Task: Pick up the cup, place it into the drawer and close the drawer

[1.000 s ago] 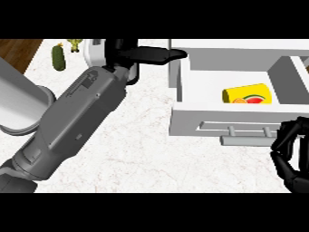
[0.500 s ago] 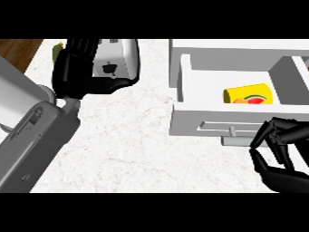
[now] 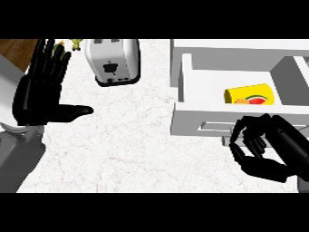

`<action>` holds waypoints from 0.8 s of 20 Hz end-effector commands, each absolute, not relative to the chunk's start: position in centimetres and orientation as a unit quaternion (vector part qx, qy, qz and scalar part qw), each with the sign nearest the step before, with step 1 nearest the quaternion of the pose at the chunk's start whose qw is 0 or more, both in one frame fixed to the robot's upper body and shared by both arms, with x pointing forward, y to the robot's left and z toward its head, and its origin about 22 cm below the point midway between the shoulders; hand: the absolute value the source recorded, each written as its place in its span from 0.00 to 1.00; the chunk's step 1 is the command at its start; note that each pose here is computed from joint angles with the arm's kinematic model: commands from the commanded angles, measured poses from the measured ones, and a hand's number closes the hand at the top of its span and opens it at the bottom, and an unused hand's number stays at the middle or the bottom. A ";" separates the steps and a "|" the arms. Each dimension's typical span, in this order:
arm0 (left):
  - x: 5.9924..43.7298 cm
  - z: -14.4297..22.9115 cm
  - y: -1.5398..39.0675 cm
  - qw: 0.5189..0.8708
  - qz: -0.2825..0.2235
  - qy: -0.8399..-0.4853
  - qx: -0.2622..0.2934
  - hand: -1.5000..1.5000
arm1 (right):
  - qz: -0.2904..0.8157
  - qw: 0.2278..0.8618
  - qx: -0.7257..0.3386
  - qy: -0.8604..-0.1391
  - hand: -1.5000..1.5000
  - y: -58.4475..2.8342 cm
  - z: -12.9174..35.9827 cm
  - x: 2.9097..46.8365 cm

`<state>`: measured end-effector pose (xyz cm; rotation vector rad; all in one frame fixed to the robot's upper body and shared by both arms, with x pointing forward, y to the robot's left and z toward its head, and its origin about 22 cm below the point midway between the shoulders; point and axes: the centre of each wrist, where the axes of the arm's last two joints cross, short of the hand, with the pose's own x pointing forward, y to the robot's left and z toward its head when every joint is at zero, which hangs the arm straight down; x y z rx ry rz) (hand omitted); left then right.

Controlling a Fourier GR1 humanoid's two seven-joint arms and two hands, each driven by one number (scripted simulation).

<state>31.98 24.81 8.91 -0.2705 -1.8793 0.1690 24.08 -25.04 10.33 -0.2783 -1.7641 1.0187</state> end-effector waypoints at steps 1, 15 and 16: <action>31.1 8.4 28.1 0.580 0.066 -0.805 -0.107 0.00 | 0.479 0.487 -0.158 -0.713 1.00 -23.2 7.9 25.4; 26.9 5.9 34.3 0.577 0.075 -0.806 -0.110 0.00 | 0.537 0.516 -0.195 -0.638 0.00 -20.6 0.6 34.0; 25.3 5.3 33.9 0.578 0.076 -0.804 -0.115 0.00 | 0.526 0.521 -0.186 -0.646 0.00 -22.4 -1.2 33.4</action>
